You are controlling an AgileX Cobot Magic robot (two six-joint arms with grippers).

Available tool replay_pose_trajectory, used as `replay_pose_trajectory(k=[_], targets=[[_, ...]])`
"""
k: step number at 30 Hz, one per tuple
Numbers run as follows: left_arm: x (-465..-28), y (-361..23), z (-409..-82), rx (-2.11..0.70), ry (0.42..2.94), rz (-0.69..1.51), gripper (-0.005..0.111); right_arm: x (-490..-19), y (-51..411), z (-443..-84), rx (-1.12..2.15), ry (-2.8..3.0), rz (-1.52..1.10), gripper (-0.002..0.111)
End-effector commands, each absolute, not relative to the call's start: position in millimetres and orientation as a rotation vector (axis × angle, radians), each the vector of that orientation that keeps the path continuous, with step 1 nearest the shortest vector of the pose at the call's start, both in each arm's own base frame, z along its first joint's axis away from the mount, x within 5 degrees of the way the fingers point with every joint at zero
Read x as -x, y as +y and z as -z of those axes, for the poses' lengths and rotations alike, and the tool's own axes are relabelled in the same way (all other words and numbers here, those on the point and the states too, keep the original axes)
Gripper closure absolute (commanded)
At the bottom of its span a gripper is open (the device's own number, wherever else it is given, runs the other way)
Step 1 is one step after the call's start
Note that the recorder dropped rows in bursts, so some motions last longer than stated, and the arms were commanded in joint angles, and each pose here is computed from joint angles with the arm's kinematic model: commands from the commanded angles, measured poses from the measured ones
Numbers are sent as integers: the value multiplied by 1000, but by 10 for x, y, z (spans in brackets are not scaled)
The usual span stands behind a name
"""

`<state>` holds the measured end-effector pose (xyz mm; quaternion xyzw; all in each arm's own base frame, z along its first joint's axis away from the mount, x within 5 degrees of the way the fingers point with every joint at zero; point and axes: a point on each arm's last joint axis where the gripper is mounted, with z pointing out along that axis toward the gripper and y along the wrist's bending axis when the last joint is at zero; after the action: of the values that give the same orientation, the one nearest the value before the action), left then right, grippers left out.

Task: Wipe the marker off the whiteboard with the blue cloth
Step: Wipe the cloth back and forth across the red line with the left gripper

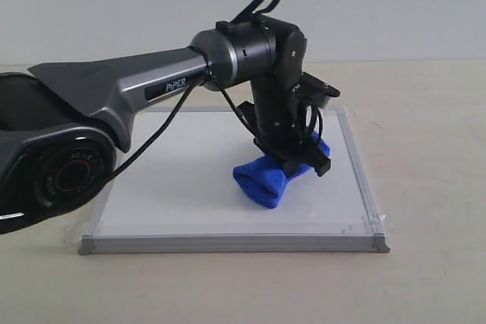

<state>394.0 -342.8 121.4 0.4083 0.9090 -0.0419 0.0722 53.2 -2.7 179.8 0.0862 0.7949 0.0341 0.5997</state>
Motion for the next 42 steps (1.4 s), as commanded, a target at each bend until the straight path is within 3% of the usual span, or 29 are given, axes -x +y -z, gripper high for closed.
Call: replay_pose_trajectory(k=[1, 7, 10, 16, 20, 24, 29, 36, 42], targets=[[-4088, -3199, -1001, -1086, 2808, -101, 102, -531, -26, -1809, -192, 1833, -77, 108], [-4545, -2478, -1002, -807, 2912, -160, 102, -531, -26, -1809, -192, 1833, -77, 108], [-4649, -2255, -994, -620, 2983, -60, 102, -531, -26, -1809, -192, 1833, -77, 108], [-4460, -2650, -1032, -759, 2984, 528, 102, -531, -26, -1809, -192, 1833, -77, 108], [-4154, -3131, -1065, -1029, 2882, 677, 102, -531, -26, -1809, -192, 1833, -77, 108], [-3802, -3551, -1066, -1265, 2797, 683, 102, -531, -26, -1809, -192, 1833, -77, 108], [-3646, -3739, -1106, -1334, 2759, 686, 102, -531, -26, -1809, -192, 1833, -77, 108], [-3919, -3430, -1076, -1203, 2828, 392, 102, -531, -26, -1809, -192, 1833, -77, 108], [-4141, -3153, -1070, -1023, 2897, 344, 102, -531, -26, -1809, -192, 1833, -77, 108]])
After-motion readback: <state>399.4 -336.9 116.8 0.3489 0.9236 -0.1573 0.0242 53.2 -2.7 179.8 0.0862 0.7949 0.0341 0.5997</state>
